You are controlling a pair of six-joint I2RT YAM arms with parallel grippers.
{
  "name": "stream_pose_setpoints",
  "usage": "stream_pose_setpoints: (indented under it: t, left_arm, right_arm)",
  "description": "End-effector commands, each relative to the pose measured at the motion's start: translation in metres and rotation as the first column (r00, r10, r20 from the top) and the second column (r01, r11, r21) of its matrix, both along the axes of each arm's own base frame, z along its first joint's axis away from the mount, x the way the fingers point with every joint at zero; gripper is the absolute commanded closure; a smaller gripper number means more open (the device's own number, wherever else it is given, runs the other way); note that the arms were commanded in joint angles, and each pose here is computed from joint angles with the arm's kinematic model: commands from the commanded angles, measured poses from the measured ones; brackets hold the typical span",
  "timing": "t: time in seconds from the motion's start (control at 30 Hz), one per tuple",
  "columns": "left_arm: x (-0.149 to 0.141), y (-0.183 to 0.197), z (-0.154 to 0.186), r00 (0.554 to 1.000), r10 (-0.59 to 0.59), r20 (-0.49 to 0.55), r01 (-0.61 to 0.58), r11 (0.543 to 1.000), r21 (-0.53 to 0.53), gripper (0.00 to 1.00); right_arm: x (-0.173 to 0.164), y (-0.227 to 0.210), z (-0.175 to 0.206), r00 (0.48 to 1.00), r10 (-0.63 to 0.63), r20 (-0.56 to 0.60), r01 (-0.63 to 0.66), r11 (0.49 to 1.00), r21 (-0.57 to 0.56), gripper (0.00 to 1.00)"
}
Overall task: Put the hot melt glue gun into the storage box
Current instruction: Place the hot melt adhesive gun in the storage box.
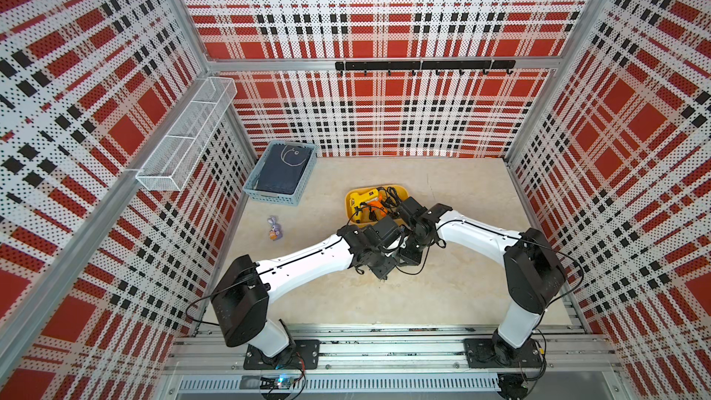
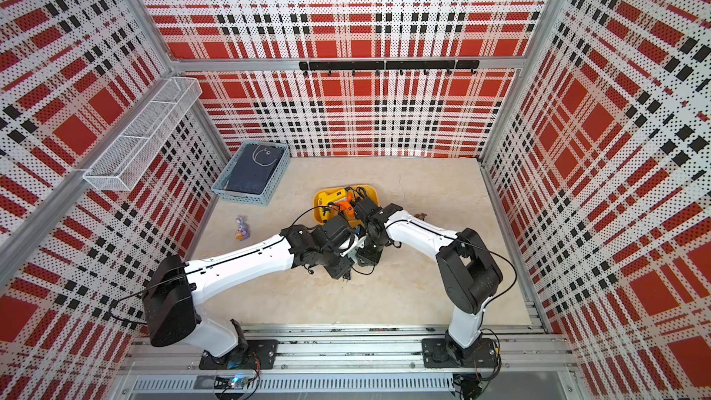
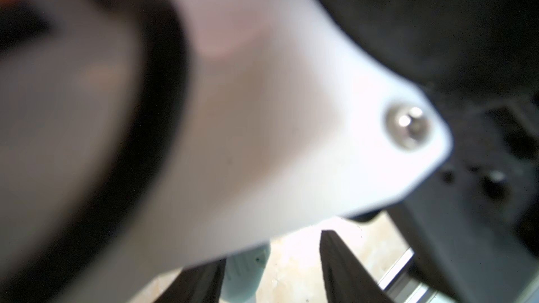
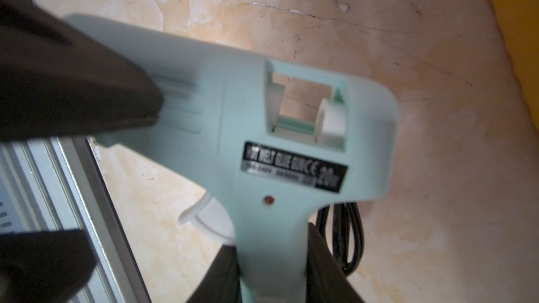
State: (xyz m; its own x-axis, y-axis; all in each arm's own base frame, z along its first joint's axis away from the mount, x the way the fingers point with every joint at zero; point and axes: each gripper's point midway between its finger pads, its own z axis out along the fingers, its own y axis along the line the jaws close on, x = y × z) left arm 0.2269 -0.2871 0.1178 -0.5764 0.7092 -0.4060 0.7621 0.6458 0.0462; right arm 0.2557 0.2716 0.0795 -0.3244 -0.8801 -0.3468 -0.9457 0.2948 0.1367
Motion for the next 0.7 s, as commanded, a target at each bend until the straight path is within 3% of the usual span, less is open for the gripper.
stream_pose_setpoints:
  t: [0.0, 0.43, 0.57, 0.67]
  left_arm:
    - [-0.004, 0.026, -0.011, 0.999, 0.048, -0.013, -0.046, 0.994, 0.101, 0.47]
    - [0.019, 0.051, 0.045, 0.978, 0.197, 0.063, -0.194, 0.979, -0.056, 0.4]
    - [0.041, 0.066, 0.092, 0.946, 0.304, 0.11, -0.28, 0.941, -0.188, 0.28]
    - [0.064, 0.1, 0.137, 0.881, 0.448, 0.151, -0.386, 0.866, -0.318, 0.25]
  right_arm:
    - [0.011, 0.014, 0.047, 0.998, -0.02, 0.058, 0.012, 0.99, 0.142, 0.8]
    - [0.04, 0.009, 0.061, 0.989, -0.105, 0.101, 0.087, 0.981, 0.173, 0.83]
    - [0.074, 0.001, 0.078, 0.955, -0.139, 0.261, 0.112, 0.987, 0.117, 0.83]
    - [0.103, -0.007, 0.098, 0.898, -0.134, 0.42, 0.116, 0.991, 0.068, 0.82]
